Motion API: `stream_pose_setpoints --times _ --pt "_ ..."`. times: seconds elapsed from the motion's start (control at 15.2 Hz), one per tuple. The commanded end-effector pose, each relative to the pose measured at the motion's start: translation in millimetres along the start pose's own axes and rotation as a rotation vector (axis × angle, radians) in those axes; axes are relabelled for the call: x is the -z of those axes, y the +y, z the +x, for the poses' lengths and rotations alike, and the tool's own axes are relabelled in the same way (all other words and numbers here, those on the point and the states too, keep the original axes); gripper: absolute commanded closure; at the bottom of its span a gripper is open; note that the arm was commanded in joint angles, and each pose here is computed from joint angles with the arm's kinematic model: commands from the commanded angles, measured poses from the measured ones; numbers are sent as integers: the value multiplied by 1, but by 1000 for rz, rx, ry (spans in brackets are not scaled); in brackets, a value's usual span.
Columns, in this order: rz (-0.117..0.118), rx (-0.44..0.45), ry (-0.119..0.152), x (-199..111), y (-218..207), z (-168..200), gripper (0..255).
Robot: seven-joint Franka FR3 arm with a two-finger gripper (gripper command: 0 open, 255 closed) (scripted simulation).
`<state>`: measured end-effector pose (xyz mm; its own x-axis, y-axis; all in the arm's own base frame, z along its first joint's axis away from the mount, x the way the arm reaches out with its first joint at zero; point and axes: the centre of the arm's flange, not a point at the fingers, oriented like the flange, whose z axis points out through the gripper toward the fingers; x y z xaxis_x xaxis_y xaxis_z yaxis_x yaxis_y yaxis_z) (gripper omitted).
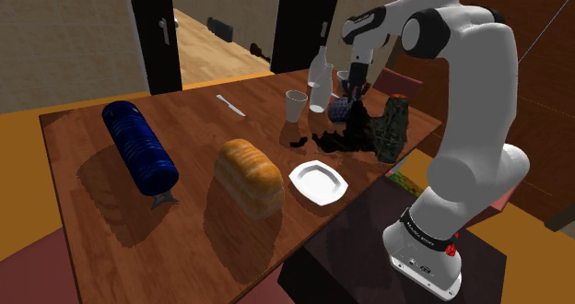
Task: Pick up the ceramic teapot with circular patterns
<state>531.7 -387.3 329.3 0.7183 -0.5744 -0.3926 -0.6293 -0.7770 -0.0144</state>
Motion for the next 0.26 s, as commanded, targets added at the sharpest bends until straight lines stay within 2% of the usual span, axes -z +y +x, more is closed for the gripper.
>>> stream_pose_setpoints --times 0.0,0.2 --pt "0 0 1 11 0 -4 255" --pt "0 0 1 17 0 -6 255"
